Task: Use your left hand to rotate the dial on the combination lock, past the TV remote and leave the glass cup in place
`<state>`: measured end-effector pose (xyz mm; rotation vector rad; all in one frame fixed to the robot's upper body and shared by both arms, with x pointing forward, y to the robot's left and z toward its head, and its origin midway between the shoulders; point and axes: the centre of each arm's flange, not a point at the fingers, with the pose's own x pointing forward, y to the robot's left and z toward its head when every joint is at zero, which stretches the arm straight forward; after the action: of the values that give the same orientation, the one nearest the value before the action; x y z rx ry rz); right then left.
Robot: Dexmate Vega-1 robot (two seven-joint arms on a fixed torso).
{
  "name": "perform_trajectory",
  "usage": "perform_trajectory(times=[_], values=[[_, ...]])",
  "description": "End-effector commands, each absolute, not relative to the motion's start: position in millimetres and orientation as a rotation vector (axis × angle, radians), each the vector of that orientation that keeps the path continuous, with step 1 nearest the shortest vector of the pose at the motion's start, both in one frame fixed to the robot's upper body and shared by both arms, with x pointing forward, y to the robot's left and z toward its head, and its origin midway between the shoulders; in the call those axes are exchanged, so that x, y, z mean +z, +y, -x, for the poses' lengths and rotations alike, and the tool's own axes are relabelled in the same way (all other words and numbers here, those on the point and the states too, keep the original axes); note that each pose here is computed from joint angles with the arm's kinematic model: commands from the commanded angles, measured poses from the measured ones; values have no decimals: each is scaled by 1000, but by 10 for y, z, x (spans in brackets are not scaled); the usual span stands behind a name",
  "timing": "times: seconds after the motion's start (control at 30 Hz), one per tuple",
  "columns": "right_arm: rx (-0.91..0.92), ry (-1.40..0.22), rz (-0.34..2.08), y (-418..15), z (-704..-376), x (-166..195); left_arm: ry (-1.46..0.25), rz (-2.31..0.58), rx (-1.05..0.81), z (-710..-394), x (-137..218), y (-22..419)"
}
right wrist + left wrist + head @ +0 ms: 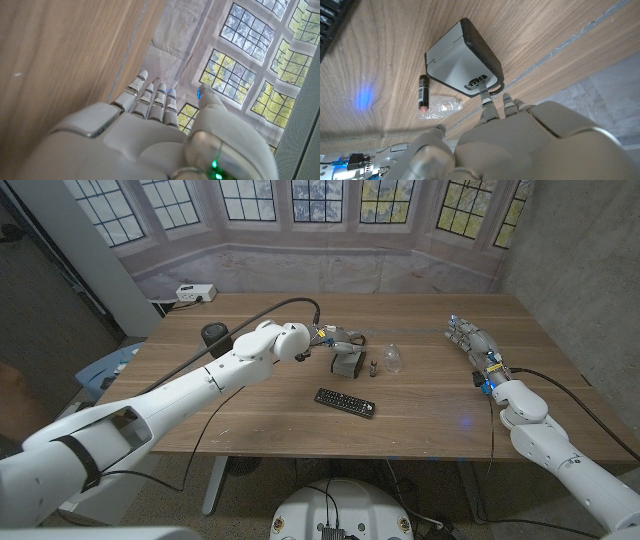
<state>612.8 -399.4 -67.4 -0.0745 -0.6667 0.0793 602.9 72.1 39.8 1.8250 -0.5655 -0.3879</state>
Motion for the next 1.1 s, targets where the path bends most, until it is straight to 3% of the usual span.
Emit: perform_trajectory(times=[0.03,1.1], values=[[80,-669,74,-4008,-6125,-689,-566,-1820,-395,-6027,384,686],[68,-672,69,-4027,-6066,-774,-561,-1809,-418,-6051,295,669]])
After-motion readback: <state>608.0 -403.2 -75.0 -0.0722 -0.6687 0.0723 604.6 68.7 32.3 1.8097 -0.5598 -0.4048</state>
